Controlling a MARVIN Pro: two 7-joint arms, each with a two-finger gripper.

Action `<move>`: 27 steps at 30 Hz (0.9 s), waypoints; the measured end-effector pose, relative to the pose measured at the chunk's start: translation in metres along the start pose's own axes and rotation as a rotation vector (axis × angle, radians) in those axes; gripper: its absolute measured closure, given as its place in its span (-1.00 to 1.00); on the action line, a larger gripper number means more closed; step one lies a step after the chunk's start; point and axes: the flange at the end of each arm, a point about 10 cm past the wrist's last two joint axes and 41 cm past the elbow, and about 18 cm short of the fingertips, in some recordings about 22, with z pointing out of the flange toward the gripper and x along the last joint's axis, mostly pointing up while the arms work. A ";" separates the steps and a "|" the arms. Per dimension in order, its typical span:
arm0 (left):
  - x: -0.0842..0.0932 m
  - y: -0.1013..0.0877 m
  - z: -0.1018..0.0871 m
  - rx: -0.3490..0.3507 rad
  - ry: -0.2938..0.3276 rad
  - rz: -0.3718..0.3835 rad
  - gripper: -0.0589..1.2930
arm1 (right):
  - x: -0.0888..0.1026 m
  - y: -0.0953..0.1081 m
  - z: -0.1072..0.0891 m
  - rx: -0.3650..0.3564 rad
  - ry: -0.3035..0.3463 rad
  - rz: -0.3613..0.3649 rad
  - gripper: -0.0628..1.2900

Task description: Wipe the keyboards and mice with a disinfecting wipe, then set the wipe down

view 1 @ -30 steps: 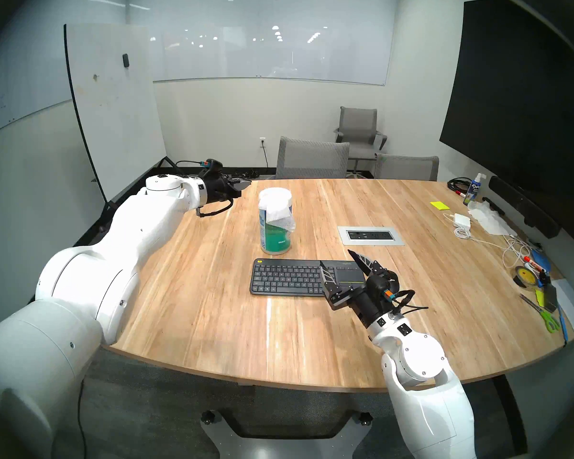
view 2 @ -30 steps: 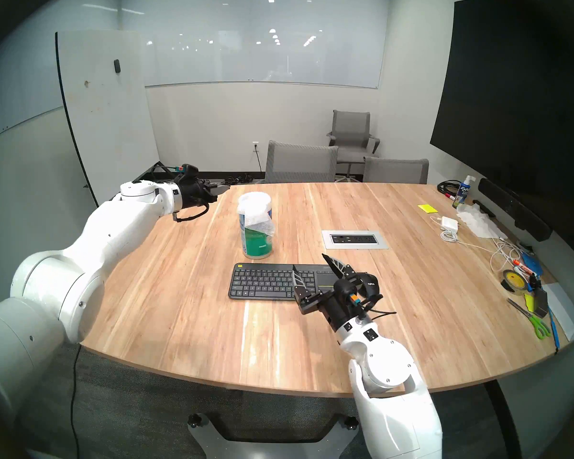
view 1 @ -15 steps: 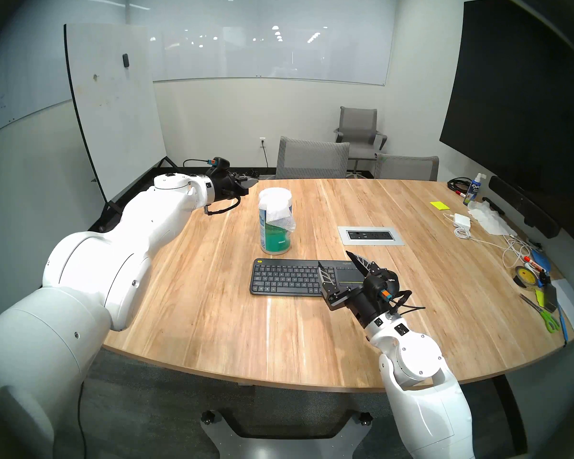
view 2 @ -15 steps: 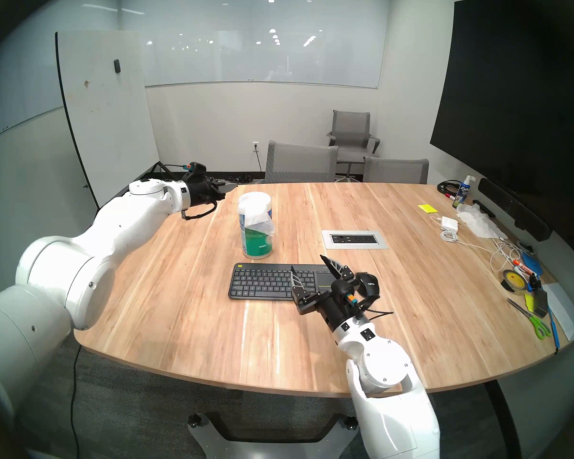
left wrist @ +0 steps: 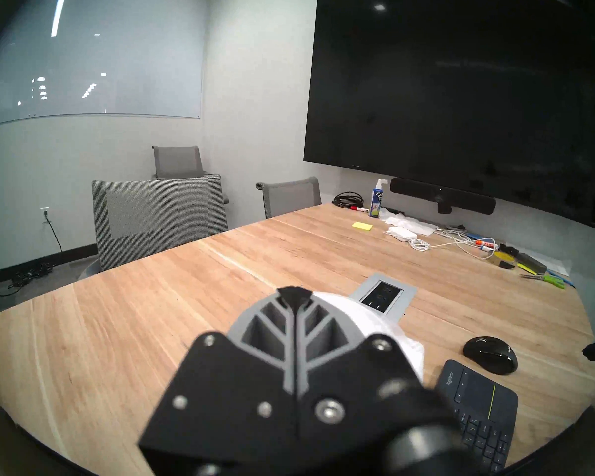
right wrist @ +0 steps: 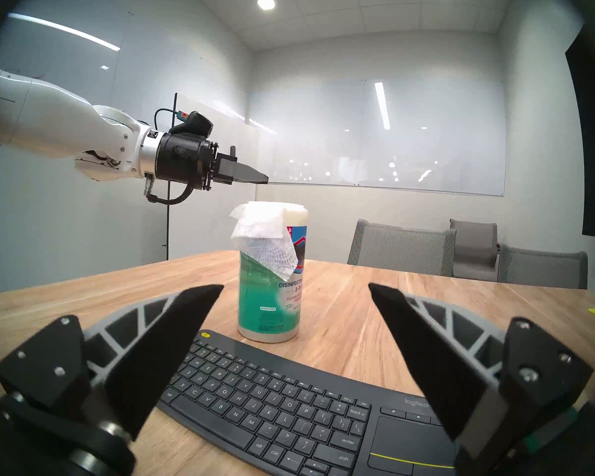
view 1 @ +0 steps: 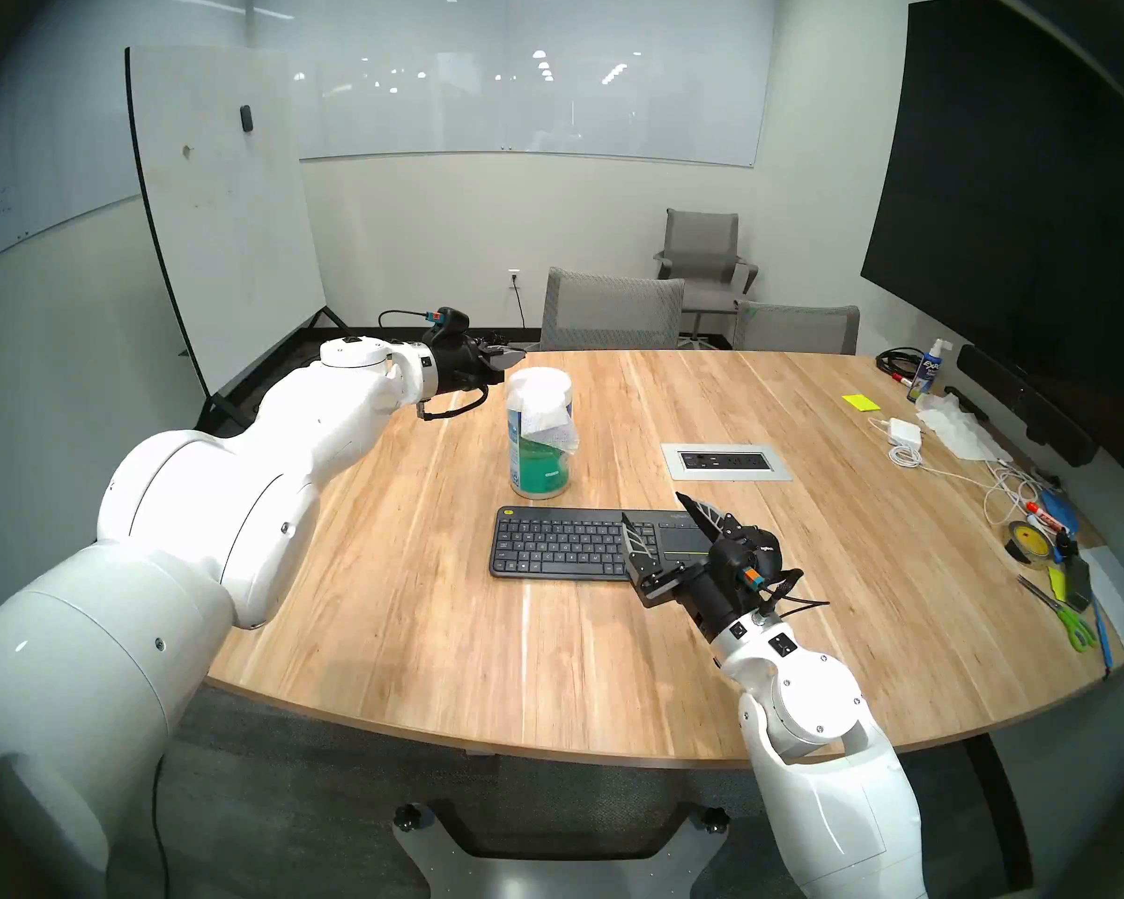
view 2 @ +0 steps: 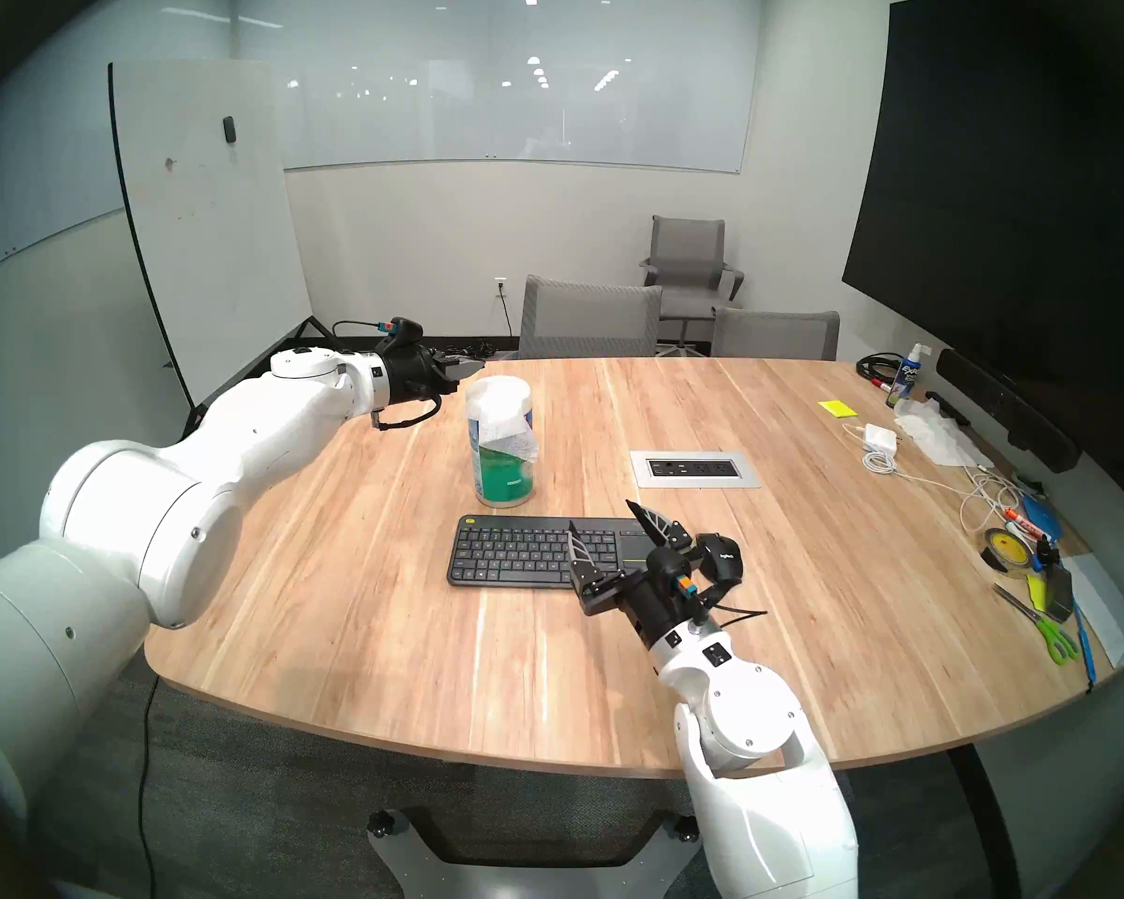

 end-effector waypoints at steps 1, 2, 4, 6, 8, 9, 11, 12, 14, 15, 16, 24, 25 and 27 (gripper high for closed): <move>-0.001 0.000 0.001 -0.001 -0.006 0.001 0.94 | 0.000 0.000 0.000 -0.001 0.000 0.001 -0.92; -0.001 0.001 0.002 -0.002 -0.016 0.003 0.94 | 0.000 0.000 0.000 -0.002 0.000 0.001 -0.92; -0.002 0.001 0.002 -0.003 -0.027 0.004 0.94 | 0.000 0.001 0.001 -0.004 0.000 0.003 -0.92; -0.002 0.002 0.003 -0.005 -0.036 0.005 0.94 | 0.000 0.001 0.001 -0.006 0.001 0.004 -0.92; -0.002 0.002 0.003 -0.006 -0.044 0.005 0.94 | 0.000 0.002 0.001 -0.008 0.001 0.005 -0.92; -0.002 0.002 0.004 -0.007 -0.048 0.004 0.94 | 0.000 0.002 0.001 -0.009 0.002 0.005 -0.92; -0.001 0.002 0.004 -0.007 -0.054 0.003 0.94 | 0.000 0.003 0.001 -0.011 0.002 0.006 -0.92; -0.001 0.002 0.004 -0.007 -0.058 0.001 0.94 | 0.000 0.003 0.001 -0.013 0.002 0.007 -0.92; 0.000 0.002 0.004 -0.006 -0.066 -0.001 0.94 | 0.001 0.004 0.001 -0.016 0.002 0.008 -0.92; 0.000 0.002 0.004 -0.006 -0.068 -0.002 0.94 | 0.001 0.004 0.001 -0.017 0.002 0.009 -0.92; 0.000 0.002 0.005 -0.006 -0.071 -0.004 0.94 | 0.000 0.005 0.001 -0.019 0.002 0.010 -0.92; 0.003 0.004 0.006 -0.013 -0.077 -0.005 0.94 | 0.001 0.008 0.001 -0.027 0.002 0.016 -0.92; 0.003 0.004 0.007 -0.015 -0.078 -0.005 0.94 | 0.001 0.008 0.001 -0.027 0.002 0.017 -0.92; 0.003 0.005 0.007 -0.018 -0.079 -0.003 0.94 | 0.001 0.008 0.001 -0.027 0.002 0.019 -0.92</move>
